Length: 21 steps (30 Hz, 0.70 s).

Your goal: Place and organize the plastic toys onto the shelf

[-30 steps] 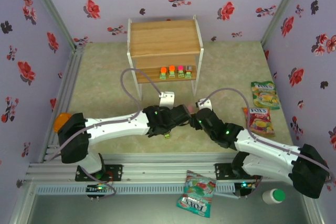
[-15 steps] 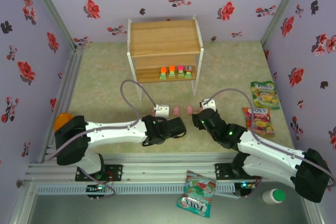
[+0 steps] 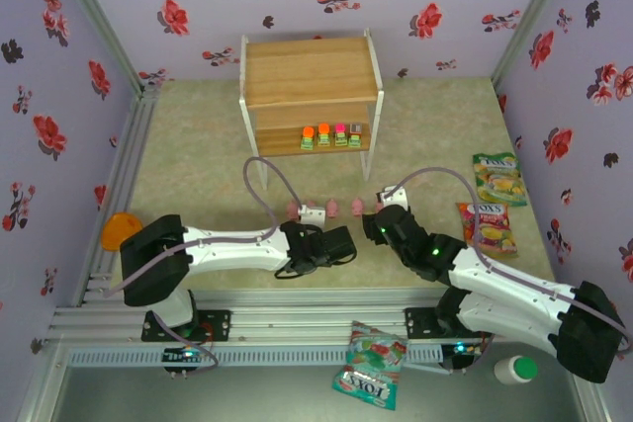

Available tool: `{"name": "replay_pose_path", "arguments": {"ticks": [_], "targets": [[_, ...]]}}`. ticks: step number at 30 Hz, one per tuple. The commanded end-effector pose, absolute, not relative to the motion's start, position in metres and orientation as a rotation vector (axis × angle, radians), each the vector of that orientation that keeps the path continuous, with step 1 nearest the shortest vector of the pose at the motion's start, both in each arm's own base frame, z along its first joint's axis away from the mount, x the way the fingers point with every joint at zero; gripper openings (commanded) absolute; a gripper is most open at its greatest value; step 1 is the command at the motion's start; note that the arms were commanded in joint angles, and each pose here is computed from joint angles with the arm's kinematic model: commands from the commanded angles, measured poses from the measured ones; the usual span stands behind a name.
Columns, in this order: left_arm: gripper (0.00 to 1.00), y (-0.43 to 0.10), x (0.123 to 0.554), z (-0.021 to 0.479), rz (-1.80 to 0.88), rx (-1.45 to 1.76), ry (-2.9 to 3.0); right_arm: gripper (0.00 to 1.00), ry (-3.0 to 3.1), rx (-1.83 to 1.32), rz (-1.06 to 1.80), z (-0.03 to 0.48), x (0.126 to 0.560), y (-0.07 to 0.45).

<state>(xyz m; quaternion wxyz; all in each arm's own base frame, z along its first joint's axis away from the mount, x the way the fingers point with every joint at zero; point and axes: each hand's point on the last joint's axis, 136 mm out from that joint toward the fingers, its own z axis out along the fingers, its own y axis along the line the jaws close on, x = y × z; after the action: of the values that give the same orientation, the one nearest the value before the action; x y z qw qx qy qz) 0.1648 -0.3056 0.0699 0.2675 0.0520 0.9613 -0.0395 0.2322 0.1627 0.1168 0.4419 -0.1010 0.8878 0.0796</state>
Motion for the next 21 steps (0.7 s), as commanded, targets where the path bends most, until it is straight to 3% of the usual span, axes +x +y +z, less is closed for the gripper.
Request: {"name": "replay_pose_path", "arguments": {"ticks": [1,21], "targets": [[0.56,-0.304,0.162,0.061,-0.073,0.125,2.624,0.6,2.182,-0.213,0.193,0.12,0.236,0.159],[0.56,-0.296,0.157,0.035,0.039,0.233,2.698,0.6,2.181,-0.218,0.191,0.121,0.236,0.159]]}}
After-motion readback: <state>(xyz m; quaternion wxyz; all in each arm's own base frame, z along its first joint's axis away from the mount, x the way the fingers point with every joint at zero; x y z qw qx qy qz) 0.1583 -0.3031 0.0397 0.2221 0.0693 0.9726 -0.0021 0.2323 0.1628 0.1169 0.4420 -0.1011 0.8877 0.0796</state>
